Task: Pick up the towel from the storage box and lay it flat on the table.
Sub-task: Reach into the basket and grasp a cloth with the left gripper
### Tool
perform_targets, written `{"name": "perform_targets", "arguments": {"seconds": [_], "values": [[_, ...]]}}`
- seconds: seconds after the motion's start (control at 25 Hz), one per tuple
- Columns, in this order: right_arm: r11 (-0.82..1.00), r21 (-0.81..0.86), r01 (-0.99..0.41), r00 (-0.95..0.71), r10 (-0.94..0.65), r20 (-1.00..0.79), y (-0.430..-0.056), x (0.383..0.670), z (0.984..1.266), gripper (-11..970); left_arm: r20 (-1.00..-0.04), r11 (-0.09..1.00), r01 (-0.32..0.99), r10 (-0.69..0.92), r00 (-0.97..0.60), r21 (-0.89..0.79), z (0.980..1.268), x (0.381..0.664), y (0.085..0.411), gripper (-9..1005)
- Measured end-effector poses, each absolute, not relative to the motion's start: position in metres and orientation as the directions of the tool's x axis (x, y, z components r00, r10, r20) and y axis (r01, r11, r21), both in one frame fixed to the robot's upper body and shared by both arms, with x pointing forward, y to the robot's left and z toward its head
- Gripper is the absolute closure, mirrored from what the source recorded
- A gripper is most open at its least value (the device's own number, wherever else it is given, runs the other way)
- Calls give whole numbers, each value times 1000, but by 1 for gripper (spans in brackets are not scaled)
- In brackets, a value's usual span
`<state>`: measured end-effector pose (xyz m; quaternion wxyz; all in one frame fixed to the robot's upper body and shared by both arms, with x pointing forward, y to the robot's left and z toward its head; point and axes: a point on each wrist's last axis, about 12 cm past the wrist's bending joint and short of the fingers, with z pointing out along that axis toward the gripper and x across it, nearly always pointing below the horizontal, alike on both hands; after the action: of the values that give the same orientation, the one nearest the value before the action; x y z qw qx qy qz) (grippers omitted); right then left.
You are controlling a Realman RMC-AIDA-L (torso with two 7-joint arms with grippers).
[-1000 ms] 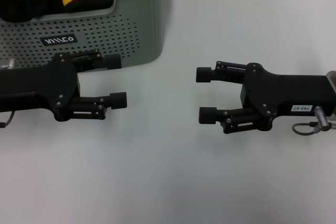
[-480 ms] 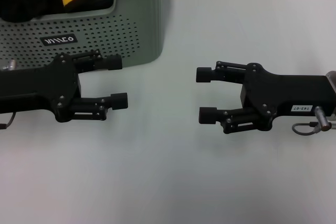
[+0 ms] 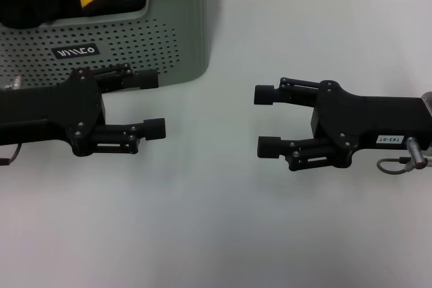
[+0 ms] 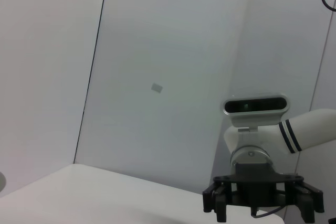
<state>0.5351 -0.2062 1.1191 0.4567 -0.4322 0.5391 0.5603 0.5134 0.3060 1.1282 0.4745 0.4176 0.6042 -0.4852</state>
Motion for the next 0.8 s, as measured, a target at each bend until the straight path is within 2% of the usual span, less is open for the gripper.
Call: {"name": "perform_targets", "arguments": {"seconds": [0.8], "values": [[-1, 228, -974, -228, 57, -972, -210, 529, 1115, 89, -977, 172, 965, 41, -209, -200, 1125, 511, 302, 181]]}}
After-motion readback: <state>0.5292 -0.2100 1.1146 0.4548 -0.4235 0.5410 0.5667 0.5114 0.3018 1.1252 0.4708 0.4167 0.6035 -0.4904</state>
